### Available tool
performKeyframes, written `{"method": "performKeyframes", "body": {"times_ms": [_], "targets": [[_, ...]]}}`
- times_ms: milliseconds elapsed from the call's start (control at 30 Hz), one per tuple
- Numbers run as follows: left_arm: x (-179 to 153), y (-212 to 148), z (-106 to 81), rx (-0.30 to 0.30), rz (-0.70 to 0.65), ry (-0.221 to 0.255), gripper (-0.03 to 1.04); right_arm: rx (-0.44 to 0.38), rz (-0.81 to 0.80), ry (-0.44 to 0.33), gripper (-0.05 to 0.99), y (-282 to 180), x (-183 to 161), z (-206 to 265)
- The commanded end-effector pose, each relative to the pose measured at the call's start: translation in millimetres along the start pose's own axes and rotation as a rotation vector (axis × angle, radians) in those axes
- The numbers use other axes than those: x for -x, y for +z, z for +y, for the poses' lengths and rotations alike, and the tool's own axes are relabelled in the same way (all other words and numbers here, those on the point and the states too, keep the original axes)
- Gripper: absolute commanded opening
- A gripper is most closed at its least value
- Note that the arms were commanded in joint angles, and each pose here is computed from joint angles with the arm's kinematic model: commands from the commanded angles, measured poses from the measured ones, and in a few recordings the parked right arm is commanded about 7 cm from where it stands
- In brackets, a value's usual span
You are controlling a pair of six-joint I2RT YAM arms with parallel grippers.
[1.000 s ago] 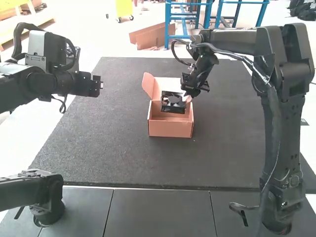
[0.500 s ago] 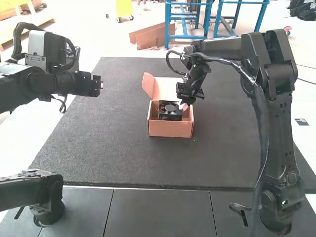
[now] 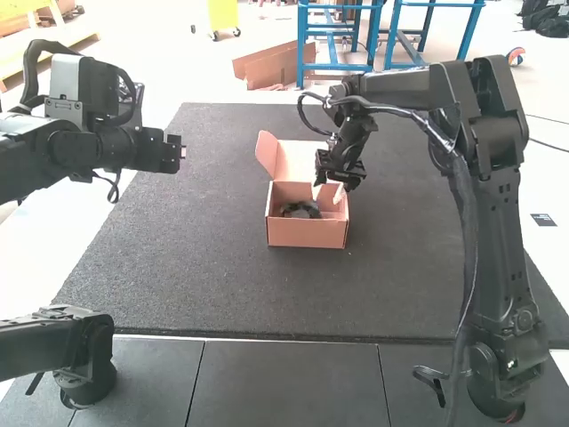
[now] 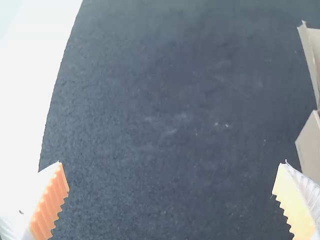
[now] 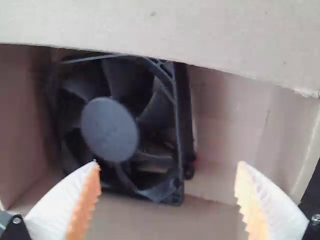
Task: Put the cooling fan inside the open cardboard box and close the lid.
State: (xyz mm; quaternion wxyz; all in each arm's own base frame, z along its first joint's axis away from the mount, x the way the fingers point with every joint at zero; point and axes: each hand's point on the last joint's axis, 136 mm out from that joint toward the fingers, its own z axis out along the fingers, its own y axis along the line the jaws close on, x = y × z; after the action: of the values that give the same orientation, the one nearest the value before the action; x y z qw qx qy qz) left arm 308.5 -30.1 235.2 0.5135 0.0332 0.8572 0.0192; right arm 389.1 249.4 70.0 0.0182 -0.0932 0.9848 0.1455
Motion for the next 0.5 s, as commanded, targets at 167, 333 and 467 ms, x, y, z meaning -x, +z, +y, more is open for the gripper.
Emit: {"method": "performKeyframes", "body": {"times_ms": [167,333,467], "targets": [[14,8,-12.0,-0.043,-0.062,-0.006,0.97,0.269,-0.138,-0.113,0.91,-85,25,37],[20,31,-19.0,-0.058,-0.055,-0.015,0.97,0.207,-0.358,-0.118,0.91,-143,48,0],[26,56,-24.2,-0.061,-0.032,-0.013,0.97,0.033,-0.499,-0.144,0.91,-165,54,-46]]}}
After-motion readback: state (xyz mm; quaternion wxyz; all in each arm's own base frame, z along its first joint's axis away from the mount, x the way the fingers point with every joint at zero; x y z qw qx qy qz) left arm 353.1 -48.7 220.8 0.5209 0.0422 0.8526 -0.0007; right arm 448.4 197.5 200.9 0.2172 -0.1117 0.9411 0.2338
